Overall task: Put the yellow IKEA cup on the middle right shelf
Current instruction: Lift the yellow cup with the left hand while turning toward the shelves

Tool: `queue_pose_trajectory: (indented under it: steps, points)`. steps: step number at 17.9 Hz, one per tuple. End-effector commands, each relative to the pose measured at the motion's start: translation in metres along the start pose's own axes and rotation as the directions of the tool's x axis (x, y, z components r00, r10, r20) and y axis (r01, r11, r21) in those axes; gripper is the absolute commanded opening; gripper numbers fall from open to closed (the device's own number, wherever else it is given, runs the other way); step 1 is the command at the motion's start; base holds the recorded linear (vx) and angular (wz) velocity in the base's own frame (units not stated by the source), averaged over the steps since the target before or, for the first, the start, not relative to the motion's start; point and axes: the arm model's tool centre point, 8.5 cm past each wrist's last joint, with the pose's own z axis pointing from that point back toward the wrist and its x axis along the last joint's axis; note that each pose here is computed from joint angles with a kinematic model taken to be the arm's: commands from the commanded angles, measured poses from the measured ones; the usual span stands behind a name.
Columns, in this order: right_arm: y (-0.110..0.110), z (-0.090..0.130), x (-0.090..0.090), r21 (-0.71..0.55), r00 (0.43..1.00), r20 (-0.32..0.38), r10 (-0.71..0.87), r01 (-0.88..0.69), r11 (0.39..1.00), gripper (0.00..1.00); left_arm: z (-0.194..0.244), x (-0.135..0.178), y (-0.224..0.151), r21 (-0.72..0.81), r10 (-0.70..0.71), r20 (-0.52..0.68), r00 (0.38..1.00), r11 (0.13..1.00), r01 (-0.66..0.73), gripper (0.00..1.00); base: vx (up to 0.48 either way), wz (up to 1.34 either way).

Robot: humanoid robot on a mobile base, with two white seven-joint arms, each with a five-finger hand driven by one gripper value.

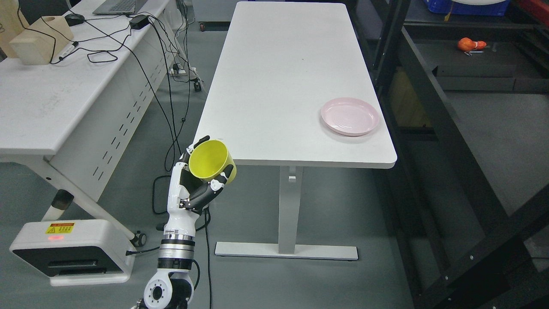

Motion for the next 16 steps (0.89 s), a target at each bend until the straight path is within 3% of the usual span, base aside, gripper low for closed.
queue_pose_trajectory:
  steps: [1, 16]
  points:
    - [-0.0097, -0.0006, -0.0091, -0.012, 1.0, -0.015, -0.003, 0.003, 1.0, 0.99, -0.0019, 0.0115, -0.0051, -0.03, -0.004, 0.03, 1.0, 1.0, 0.005, 0.01, -0.267, 0.03]
    - [-0.0097, -0.0006, -0.0091, -0.012, 1.0, -0.015, -0.003, 0.003, 1.0, 0.99, -0.0106, 0.0171, -0.0123, -0.052, 0.002, 0.051, 0.999, 0.999, 0.001, 0.01, -0.23, -0.17]
